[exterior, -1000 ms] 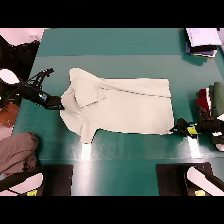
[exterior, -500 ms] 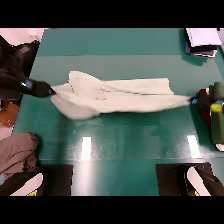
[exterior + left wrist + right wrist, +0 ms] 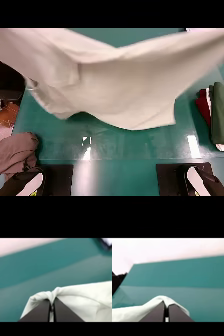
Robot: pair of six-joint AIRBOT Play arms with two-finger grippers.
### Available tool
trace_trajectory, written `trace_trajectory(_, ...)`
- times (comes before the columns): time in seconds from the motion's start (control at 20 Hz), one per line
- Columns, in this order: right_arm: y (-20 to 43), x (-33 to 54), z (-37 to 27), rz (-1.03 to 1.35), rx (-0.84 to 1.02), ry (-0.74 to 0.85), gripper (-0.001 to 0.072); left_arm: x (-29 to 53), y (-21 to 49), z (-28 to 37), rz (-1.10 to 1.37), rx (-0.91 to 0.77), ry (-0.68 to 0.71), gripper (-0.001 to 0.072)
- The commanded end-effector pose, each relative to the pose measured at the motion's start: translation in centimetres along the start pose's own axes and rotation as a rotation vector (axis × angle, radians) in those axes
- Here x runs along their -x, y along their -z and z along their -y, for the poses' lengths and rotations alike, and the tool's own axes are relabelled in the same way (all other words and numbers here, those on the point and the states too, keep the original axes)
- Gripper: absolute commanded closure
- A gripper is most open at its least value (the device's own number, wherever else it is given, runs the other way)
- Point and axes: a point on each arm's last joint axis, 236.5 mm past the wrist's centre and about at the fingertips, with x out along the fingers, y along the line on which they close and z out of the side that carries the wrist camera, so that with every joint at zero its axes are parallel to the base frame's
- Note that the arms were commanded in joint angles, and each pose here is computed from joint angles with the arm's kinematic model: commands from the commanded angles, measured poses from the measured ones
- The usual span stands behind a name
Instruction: Fold the shirts.
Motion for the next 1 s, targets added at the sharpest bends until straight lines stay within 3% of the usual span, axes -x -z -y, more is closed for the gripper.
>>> trace_trajectory(0.0, -4.9, 3.1, -4.7, 0.096, 0.116, -0.036, 0.0697, 6.1, -5.0, 2.7, 0.189, -0.045, -0.011, 0.068)
trace_trajectory(0.25, -7.0, 6.2, -8.6, 0.14, 0.204, -0.046, 0.0697, 10.3, -6.2, 5.0, 0.279, -0.083, -0.006, 0.068)
trace_trajectory(0.55, -4.5, 6.7, -4.4, 0.098, 0.107, 0.131, 0.0697, 10.6, -6.0, 4.8, 0.275, -0.09, -0.024, 0.068)
trace_trajectory(0.8, 0.6, 1.8, 1.9, -0.206, -0.104, 0.166, 0.0697, 2.5, 2.2, -2.3, -0.034, 0.005, -0.152, 0.068)
trace_trajectory(0.95, 3.1, -1.2, 7.9, -0.39, -0.232, 0.259, 0.0697, -4.5, 9.4, -5.8, -0.29, 0.089, -0.147, 0.068)
